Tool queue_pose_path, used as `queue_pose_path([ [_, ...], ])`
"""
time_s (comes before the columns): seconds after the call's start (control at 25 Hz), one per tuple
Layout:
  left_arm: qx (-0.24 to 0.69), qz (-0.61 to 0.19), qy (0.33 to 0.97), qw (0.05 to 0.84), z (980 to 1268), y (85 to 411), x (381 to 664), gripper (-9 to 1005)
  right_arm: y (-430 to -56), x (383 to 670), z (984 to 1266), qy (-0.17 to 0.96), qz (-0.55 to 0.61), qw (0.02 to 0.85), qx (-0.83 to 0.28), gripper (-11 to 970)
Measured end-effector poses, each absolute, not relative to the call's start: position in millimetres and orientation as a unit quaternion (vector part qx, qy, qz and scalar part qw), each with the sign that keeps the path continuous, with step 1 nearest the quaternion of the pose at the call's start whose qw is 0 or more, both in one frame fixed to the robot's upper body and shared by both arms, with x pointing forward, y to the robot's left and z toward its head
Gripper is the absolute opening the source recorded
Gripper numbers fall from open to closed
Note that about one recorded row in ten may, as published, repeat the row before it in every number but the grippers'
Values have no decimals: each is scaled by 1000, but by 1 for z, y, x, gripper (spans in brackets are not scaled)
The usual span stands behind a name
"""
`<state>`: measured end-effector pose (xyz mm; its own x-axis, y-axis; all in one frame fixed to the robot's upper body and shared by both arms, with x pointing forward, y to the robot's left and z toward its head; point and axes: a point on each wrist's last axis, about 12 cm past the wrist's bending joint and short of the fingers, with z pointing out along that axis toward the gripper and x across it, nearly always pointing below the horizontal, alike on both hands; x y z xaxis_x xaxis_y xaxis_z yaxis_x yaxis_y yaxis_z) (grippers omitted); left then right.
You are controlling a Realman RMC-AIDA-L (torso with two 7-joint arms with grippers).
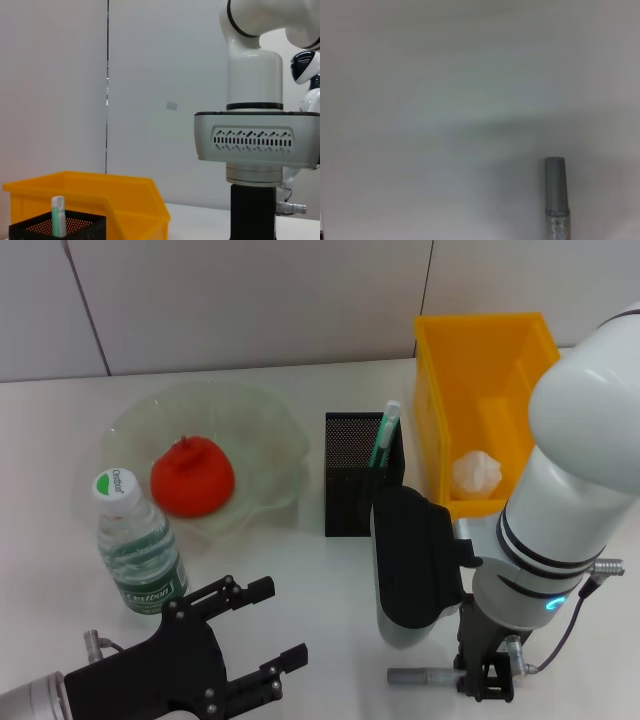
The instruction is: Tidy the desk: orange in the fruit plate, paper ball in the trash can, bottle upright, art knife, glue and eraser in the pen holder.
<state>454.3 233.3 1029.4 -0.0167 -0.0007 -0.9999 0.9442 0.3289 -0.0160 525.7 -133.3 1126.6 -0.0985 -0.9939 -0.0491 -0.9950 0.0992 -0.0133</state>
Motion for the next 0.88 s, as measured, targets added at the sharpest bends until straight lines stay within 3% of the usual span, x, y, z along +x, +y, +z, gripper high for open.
queue_pose_path([
  [0.36,405,-414,581,572,1029,234,453,710,-137,526,1150,742,24,41,-668,146],
  [0.56,404,-414,580,573,1030,235,453,710,-152,537,1187,755,33,91,-648,143],
  [0.72,403,-416,581,572,1030,235,453,710,-169,550,1234,755,4,164,-635,141],
  [0.88,401,-418,582,570,1029,235,452,710,-172,554,1255,740,-40,196,-642,142],
])
